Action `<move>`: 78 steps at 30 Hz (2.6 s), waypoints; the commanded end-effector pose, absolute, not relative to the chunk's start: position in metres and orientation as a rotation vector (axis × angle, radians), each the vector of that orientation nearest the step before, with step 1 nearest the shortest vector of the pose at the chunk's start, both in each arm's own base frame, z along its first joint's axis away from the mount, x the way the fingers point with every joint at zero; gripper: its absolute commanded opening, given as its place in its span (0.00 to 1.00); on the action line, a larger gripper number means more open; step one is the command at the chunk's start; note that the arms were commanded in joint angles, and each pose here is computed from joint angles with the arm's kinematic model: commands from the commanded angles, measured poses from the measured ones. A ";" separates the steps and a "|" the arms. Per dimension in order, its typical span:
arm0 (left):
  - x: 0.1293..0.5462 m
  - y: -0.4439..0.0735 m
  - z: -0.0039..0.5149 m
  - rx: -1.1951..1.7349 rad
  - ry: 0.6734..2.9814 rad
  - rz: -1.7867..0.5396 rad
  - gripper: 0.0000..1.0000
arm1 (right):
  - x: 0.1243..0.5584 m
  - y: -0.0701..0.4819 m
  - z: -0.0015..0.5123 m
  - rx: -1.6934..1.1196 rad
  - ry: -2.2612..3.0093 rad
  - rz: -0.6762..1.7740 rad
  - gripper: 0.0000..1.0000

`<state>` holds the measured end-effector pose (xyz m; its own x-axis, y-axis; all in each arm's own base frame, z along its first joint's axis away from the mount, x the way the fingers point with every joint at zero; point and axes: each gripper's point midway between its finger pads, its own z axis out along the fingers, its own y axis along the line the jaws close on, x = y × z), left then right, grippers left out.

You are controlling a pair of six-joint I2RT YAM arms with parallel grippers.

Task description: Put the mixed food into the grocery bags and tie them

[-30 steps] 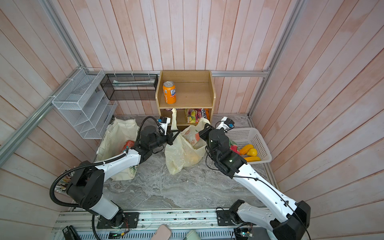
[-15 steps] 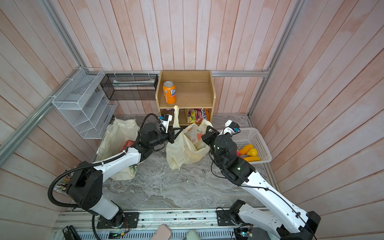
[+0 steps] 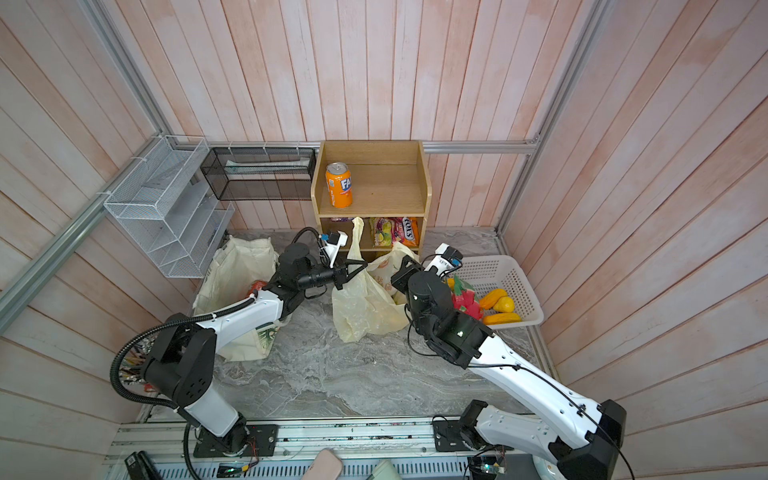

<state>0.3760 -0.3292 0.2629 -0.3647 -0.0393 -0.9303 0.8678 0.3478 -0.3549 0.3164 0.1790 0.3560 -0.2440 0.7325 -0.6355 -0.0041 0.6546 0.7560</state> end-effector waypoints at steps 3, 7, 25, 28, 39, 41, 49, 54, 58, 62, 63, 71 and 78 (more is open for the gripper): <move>0.368 -0.331 0.278 0.851 1.555 -1.221 0.00 | 0.339 0.194 0.378 0.295 1.807 0.975 0.51; 0.368 -0.329 0.273 0.850 1.569 -1.228 0.00 | 0.338 0.190 0.391 0.146 1.836 0.986 0.64; 0.378 -0.317 0.274 0.828 1.586 -1.217 0.00 | 0.295 0.099 0.331 0.164 1.764 0.793 0.77; 0.379 -0.315 0.274 0.826 1.590 -1.215 0.00 | 0.288 0.099 0.301 0.179 1.818 0.809 0.73; 0.383 -0.316 0.274 0.832 1.594 -1.239 0.00 | 0.301 0.138 0.278 0.070 1.876 0.952 0.42; 0.384 -0.317 0.273 0.832 1.598 -1.248 0.00 | 0.312 0.156 0.283 0.019 1.880 0.960 0.41; 0.383 -0.320 0.270 0.827 1.609 -1.295 0.00 | 0.384 0.207 0.303 -0.058 1.858 0.914 0.36; 0.381 -0.320 0.271 0.831 1.607 -1.302 0.00 | 0.408 0.209 0.305 -0.074 1.866 0.863 0.38; 0.380 -0.320 0.270 0.835 1.611 -1.310 0.00 | 0.400 0.193 0.302 -0.085 1.885 0.831 0.44; 0.380 -0.321 0.268 0.846 1.609 -1.320 0.00 | 0.377 0.166 0.315 -0.091 1.842 0.807 0.59; 0.380 -0.322 0.267 0.849 1.610 -1.324 0.00 | 0.371 0.159 0.318 -0.097 1.830 0.800 0.64; 0.383 -0.322 0.265 0.875 1.614 -1.358 0.00 | 0.326 0.123 0.348 -0.241 1.701 0.717 0.83; 0.391 -0.319 0.264 0.886 1.630 -1.368 0.00 | 0.309 0.118 0.322 -0.305 1.702 0.652 0.84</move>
